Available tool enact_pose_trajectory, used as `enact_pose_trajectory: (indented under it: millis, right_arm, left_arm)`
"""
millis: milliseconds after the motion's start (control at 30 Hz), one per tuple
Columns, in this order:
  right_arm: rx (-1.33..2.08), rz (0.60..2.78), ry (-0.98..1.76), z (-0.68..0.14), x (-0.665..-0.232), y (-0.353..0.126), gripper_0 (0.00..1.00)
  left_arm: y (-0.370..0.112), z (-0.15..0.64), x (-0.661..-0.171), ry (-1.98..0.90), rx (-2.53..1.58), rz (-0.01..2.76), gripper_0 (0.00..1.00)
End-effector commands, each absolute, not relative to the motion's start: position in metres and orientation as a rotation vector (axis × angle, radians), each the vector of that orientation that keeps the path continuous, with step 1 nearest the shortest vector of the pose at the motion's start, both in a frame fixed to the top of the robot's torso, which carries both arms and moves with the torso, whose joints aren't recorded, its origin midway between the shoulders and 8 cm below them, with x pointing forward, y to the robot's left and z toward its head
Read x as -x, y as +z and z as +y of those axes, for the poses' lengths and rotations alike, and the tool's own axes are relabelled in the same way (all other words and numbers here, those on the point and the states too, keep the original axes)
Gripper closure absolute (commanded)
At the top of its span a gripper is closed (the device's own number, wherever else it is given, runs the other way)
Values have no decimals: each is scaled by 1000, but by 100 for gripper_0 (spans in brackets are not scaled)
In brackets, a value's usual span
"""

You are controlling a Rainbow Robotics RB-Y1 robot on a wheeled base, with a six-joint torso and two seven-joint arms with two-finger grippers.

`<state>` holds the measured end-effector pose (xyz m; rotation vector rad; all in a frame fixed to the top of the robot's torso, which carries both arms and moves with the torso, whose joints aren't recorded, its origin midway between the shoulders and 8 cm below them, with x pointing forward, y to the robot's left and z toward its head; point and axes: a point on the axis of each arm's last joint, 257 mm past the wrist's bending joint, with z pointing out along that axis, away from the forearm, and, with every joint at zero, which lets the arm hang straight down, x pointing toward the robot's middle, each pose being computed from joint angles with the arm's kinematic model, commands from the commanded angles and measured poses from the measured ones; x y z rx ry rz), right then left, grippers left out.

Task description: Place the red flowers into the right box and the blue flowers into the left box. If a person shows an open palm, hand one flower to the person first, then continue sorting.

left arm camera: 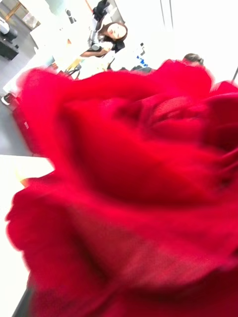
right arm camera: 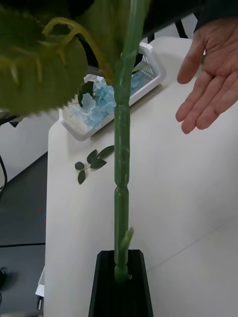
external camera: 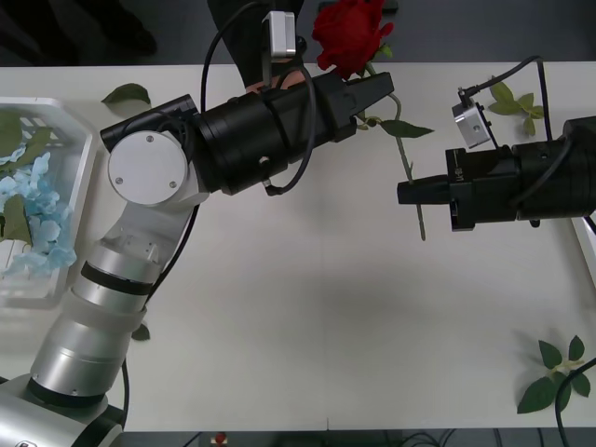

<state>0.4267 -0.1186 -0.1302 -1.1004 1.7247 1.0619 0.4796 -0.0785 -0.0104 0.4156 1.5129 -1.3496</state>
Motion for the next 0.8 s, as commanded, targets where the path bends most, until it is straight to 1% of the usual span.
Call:
enact_pose_trajectory:
  millis: [33,267,433,800]
  right_arm:
    - [1087,1693,1065,-121,-427,-115,100]
    - [1070,1674,1039,-141,-428,-103,100]
    - [1011,1647,996,-164,-437,-87,100]
    - [767,1485,823,-200,-492,-29,100]
  left_arm:
    - [-22,-52,-464,-1285,-503,1551,0]
    - [-42,-18,-433,-1223,-602,1617,0]
    - [-49,-4,-421,-1215,-625,1641,0]
    - [-46,2,-422,-1213,-608,1636,0]
